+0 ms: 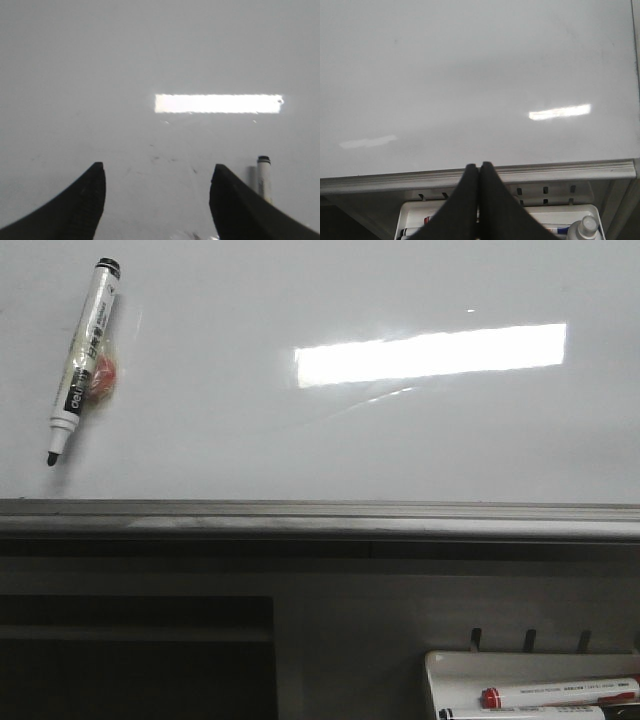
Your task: Write number 2 on whiteboard
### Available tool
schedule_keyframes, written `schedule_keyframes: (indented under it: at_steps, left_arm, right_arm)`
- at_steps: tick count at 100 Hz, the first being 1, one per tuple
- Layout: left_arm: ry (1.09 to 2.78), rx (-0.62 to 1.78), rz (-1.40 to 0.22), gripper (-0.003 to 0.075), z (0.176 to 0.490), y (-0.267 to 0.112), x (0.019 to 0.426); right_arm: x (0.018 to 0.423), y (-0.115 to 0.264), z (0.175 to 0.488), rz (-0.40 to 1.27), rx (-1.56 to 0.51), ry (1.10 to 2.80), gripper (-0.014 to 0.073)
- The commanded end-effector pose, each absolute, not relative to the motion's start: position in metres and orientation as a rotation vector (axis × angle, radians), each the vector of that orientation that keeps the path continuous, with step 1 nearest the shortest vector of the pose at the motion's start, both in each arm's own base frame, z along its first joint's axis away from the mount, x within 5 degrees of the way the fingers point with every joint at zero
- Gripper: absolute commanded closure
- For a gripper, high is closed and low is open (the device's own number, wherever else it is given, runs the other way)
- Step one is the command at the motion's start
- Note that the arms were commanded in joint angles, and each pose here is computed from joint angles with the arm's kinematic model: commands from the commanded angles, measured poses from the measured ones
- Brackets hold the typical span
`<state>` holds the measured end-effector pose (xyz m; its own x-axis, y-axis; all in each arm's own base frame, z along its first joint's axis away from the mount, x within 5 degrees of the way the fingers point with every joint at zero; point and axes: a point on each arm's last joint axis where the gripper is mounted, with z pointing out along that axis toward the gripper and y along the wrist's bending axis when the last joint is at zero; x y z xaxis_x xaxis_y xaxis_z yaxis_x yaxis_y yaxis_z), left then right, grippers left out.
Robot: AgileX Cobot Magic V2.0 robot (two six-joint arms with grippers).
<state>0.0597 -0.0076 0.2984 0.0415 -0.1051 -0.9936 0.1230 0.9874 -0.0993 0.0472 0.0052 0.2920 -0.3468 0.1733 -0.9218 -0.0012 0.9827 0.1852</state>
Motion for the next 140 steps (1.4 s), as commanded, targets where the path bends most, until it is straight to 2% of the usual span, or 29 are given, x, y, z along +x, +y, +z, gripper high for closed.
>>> schedule_keyframes:
  at_steps: [1,30,58,90,108,140]
  left_arm:
    - [1.489,0.054,-0.24,0.03,0.311,-0.013,0.068]
    - [1.591,0.26,-0.313,0.03,0.301,-0.04,0.104]
    - [1.61,0.299,-0.346,0.03,0.289,-0.061,0.139]
    - [1.686,0.385,-0.492,0.03,0.262,-0.102,0.158]
    - [1.76,0.348,-0.537,0.03,0.245,-0.117,0.166]
    - [1.762,0.276,-0.527,0.0302,0.229,-0.125,0.182]
  right_arm:
    - [0.051,0.005,0.304,0.184,0.124,1.845,0.0655]
    - [0.052,0.005,0.306,0.191,0.115,1.825,0.0655]
    - [0.052,0.006,0.306,0.211,0.106,1.829,0.0655]
    - [0.051,0.008,0.305,0.236,0.114,1.843,0.0655]
    - [0.051,0.008,0.304,0.238,0.115,1.846,0.0655]
    - [0.051,0.008,0.305,0.238,0.115,1.844,0.0655]
